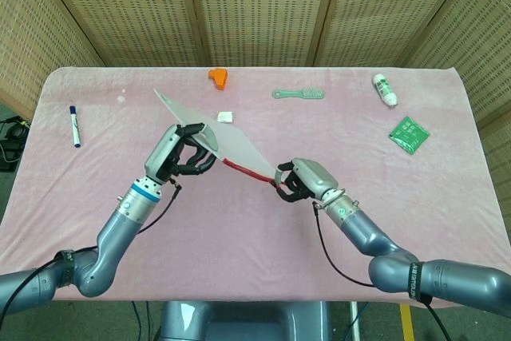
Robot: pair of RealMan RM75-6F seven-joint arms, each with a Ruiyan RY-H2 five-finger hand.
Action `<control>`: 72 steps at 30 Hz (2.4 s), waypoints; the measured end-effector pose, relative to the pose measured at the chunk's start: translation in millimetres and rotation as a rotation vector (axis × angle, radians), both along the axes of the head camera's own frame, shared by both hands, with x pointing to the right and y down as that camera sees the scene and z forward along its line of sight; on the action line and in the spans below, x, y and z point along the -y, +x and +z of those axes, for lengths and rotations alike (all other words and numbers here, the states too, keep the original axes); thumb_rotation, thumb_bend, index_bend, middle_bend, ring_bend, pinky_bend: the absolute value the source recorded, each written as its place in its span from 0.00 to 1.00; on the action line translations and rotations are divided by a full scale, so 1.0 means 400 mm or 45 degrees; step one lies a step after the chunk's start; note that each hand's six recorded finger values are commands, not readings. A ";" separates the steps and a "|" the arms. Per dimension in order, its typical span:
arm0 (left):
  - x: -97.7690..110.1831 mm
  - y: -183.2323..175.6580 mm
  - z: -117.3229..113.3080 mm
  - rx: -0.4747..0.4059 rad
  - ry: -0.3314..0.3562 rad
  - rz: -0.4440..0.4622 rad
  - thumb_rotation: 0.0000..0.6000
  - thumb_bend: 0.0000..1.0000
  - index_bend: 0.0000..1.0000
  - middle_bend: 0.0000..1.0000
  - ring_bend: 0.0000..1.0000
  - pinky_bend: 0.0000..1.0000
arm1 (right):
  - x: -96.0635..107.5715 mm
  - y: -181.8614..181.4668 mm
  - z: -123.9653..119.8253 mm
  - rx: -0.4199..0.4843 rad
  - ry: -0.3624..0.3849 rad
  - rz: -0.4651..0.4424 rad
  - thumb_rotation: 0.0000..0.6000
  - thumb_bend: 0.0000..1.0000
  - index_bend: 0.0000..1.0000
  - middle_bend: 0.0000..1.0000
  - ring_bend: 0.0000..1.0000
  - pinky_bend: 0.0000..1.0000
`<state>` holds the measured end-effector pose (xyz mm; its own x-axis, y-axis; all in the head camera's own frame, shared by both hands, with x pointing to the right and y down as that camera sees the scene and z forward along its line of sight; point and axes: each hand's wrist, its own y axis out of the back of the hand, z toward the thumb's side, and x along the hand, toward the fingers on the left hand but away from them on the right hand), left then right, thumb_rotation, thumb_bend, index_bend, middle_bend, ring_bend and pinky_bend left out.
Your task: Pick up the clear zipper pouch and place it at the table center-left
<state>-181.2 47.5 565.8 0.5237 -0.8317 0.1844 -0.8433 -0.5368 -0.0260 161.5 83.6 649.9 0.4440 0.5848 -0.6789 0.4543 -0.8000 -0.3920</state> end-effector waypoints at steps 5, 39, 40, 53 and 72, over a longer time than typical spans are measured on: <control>0.017 -0.019 -0.015 -0.004 0.009 -0.031 1.00 0.69 0.86 0.95 0.81 0.79 | -0.003 0.038 0.020 -0.047 -0.009 0.008 1.00 0.79 0.77 0.99 0.94 1.00; 0.072 -0.084 -0.027 0.004 0.020 -0.124 1.00 0.28 0.52 0.95 0.81 0.78 | -0.027 0.140 0.060 -0.107 -0.045 0.022 1.00 0.43 0.48 0.99 0.94 1.00; 0.071 -0.085 -0.025 0.014 0.022 -0.118 1.00 0.11 0.29 0.95 0.81 0.78 | -0.026 0.141 0.059 -0.107 -0.040 0.021 1.00 0.25 0.31 0.99 0.94 1.00; 0.067 -0.186 -0.041 0.259 0.156 -0.068 1.00 0.00 0.00 0.87 0.79 0.75 | 0.004 0.193 0.015 -0.249 0.252 -0.100 1.00 0.00 0.00 0.95 0.93 1.00; -0.165 -0.638 -0.094 1.481 0.389 -0.164 1.00 0.00 0.00 0.00 0.00 0.00 | -0.048 0.431 -0.195 -0.564 0.785 -0.082 1.00 0.00 0.00 0.00 0.00 0.00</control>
<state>-436.5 113.4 528.1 0.0857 -0.9571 0.2769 -0.2783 -0.2898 -0.9157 333.7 102.8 571.8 0.2525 0.8980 -0.3603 0.1102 -0.3967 -0.9113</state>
